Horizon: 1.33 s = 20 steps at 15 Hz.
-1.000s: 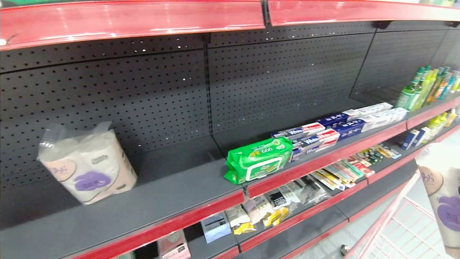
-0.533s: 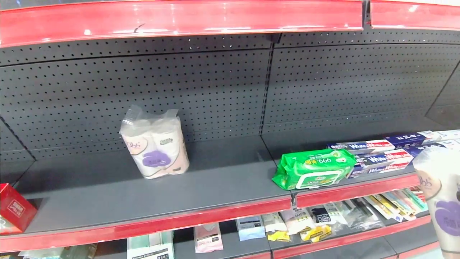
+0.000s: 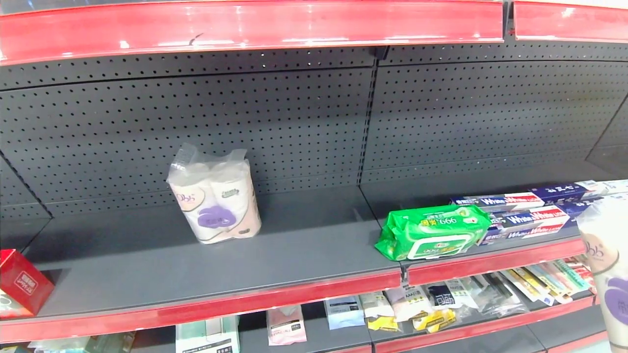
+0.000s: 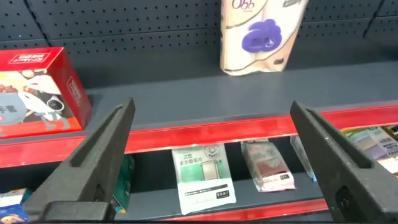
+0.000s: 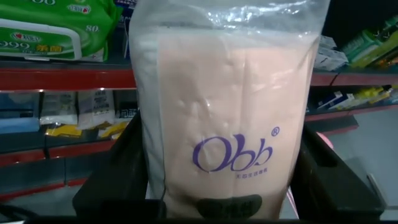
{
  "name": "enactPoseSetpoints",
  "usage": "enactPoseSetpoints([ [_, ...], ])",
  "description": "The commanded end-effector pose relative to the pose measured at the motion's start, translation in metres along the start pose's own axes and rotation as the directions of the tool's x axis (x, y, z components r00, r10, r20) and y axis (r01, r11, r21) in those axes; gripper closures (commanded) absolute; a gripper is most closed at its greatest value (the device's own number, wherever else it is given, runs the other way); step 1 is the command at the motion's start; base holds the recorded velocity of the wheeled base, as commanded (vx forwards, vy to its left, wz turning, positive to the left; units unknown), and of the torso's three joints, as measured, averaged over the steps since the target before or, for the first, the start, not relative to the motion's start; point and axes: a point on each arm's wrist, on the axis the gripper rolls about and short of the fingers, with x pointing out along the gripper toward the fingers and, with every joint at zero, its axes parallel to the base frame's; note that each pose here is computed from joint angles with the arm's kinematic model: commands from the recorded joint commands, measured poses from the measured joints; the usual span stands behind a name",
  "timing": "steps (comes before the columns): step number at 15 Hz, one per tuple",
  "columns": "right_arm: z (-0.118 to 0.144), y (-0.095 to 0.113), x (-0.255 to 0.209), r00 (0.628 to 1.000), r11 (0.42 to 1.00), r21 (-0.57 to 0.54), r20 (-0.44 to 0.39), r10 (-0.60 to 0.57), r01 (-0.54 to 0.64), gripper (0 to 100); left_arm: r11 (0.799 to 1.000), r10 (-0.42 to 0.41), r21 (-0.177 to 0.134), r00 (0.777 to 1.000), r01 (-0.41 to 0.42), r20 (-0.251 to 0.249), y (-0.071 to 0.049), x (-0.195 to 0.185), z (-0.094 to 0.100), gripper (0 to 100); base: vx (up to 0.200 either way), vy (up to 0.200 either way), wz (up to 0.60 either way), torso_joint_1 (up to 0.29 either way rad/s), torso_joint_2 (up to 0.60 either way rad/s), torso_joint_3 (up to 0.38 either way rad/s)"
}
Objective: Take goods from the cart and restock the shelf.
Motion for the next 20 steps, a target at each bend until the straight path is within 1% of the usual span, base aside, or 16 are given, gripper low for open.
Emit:
enactPoseSetpoints([
  [1, -0.005, 0.001, -0.006, 1.000, 1.000, 0.008, 0.021, -0.009, 0.009, 100, 1.000, -0.003, 0.001, 1.000, 0.003, -0.001, 0.000, 0.000, 0.000, 0, 0.000, 0.000, 0.00, 0.000, 0.00, 0.000],
  [4, -0.002, 0.000, -0.006, 0.999, 1.000, 0.015, 0.035, -0.017, 0.016, 100, 0.998, -0.049, 0.027, 0.999, 0.049, -0.005, -0.001, 0.000, 0.001, 0, 0.000, 0.000, 0.00, 0.000, 0.00, 0.000],
  [5, 0.000, -0.001, -0.004, 0.999, 1.000, 0.015, 0.037, -0.016, 0.015, 100, 0.998, -0.059, 0.029, 0.998, 0.058, 0.031, -0.001, -0.003, 0.030, 0, 0.000, 0.000, 0.00, 0.000, 0.00, 0.000],
  [6, 0.002, -0.001, -0.004, 0.999, 1.000, 0.014, 0.050, -0.017, 0.016, 100, 0.999, -0.046, -0.001, 0.999, 0.046, -0.005, 0.000, 0.010, 0.082, 0, 0.000, 0.000, 0.00, 0.000, 0.00, 0.000],
  [7, 0.002, -0.001, -0.004, 0.998, 1.000, 0.015, 0.059, -0.021, 0.020, 100, 0.995, -0.032, -0.100, 0.999, 0.028, -0.037, 0.001, 0.026, 0.111, 0, 0.000, 0.000, 0.00, 0.000, 0.00, 0.000],
  [8, 0.002, -0.001, -0.005, 0.998, 1.000, 0.016, 0.062, -0.022, 0.021, 100, 0.991, 0.000, -0.133, 0.996, -0.012, -0.094, 0.001, 0.044, 0.123, 0, 0.000, 0.000, 0.00, 0.000, 0.00, 0.000],
  [9, 0.003, -0.002, -0.003, 0.998, 1.000, 0.019, 0.056, -0.026, 0.025, 100, 0.989, 0.070, -0.119, 0.980, -0.093, -0.188, 0.002, 0.070, 0.126, 0, 0.000, 0.000, 0.00, 0.000, 0.00, 0.000],
  [10, 0.005, -0.002, -0.001, 0.998, 0.999, 0.031, 0.053, -0.021, 0.020, 100, 0.974, 0.166, -0.113, 0.956, -0.198, -0.241, 0.007, 0.095, 0.127, 0, 0.000, 0.000, 0.00, 0.000, 0.00, 0.000],
  [11, 0.007, -0.002, 0.000, 0.998, 0.998, 0.060, 0.060, -0.008, 0.004, 100, 0.967, 0.193, -0.107, 0.941, -0.230, -0.278, 0.010, 0.109, 0.124, 0, 0.000, 0.000, 0.00, 0.000, 0.00, 0.000],
  [13, 0.008, -0.002, 0.000, 0.997, 0.992, 0.122, 0.072, 0.024, -0.032, 100, 0.992, 0.027, -0.101, 0.921, -0.072, -0.388, 0.009, 0.135, 0.111, 0, 0.000, 0.000, 0.00, 0.000, 0.00, 0.000],
  [14, 0.008, -0.001, 0.000, 0.997, 0.991, 0.130, 0.070, 0.024, -0.033, 100, 0.995, -0.025, -0.097, 0.915, -0.015, -0.402, 0.010, 0.144, 0.109, 0, 0.000, 0.000, 0.00, 0.000, 0.00, 0.000],
  [15, 0.007, -0.001, 0.001, 0.998, 0.991, 0.131, 0.061, 0.025, -0.033, 100, 0.988, -0.154, -0.085, 0.907, 0.131, -0.392, 0.018, 0.166, 0.104, 0, 0.000, 0.000, 0.00, 0.000, 0.00, 0.000],
  [17, 0.007, -0.002, 0.002, 0.999, 0.992, 0.125, 0.050, 0.015, -0.021, 100, 0.964, -0.244, 0.001, 0.886, 0.266, -0.394, 0.043, 0.203, 0.088, 0, 0.000, 0.000, 0.00, 0.000, 0.00, 0.000],
  [18, 0.008, -0.002, 0.003, 0.999, 0.992, 0.125, 0.043, 0.018, -0.023, 100, 0.946, -0.288, 0.021, 0.869, 0.323, -0.401, 0.056, 0.220, 0.080, 0, 0.000, 0.000, 0.00, 0.000, 0.00, 0.000],
  [19, 0.008, -0.002, 0.006, 0.999, 0.992, 0.122, 0.034, 0.021, -0.024, 100, 0.913, -0.360, 0.040, 0.849, 0.406, -0.388, 0.067, 0.237, 0.076, 0, 0.000, 0.000, 0.00, 0.000, 0.00, 0.000],
  [20, 0.008, -0.001, 0.008, 1.000, 0.992, 0.121, 0.017, 0.016, -0.018, 100, 0.879, -0.434, 0.028, 0.825, 0.475, -0.362, 0.072, 0.253, 0.076, 0, 0.000, 0.000, 0.00, 0.000, 0.00, 0.000],
])
